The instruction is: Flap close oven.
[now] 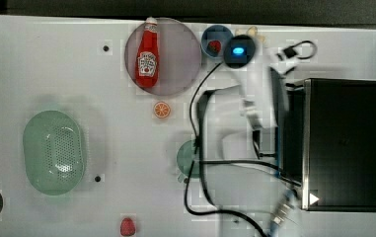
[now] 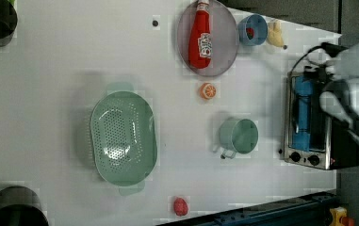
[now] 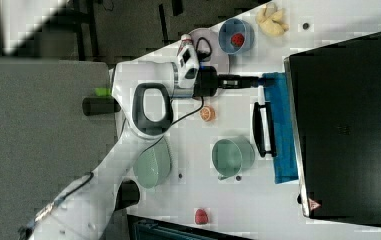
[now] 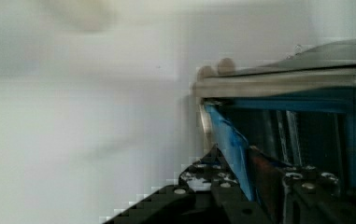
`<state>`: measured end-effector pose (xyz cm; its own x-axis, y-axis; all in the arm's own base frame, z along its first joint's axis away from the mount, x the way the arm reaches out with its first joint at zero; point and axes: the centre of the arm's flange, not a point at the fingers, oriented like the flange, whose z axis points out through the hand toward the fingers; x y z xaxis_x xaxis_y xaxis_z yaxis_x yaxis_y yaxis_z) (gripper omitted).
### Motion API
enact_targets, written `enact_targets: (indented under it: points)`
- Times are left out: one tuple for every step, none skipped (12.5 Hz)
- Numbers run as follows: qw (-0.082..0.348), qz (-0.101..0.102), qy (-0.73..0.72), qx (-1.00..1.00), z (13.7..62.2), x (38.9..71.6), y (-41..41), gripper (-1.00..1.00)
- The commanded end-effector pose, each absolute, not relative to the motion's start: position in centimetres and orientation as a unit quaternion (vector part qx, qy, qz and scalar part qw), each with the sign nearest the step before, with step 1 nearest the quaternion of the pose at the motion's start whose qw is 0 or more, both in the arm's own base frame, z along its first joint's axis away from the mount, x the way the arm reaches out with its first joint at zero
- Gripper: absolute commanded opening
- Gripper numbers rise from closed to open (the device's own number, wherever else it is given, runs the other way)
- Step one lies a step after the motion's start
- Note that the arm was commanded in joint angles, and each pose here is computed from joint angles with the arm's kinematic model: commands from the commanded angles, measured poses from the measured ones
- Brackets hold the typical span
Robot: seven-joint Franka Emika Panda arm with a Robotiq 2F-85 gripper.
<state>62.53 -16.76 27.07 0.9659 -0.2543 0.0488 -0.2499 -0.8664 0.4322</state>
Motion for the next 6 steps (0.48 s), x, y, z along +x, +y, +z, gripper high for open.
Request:
enact_targets:
  points:
    - [0.166, -0.018, -0.074, 0.983, 27.1, 61.4, -21.3, -0.55]
    - [0.146, -0.013, -0.071, 0.987, 27.4, 61.1, -22.5, -0.55]
    - [0.131, -0.01, -0.069, 0.989, 27.6, 60.9, -23.5, -0.55]
    - [0.119, -0.006, -0.077, 0.99, 27.8, 60.7, -24.5, -0.55]
    - [0.109, -0.002, -0.089, 0.99, 27.9, 60.5, -25.1, -0.49]
    - [0.106, -0.002, -0.095, 0.99, 27.9, 60.3, -25.5, -0.29]
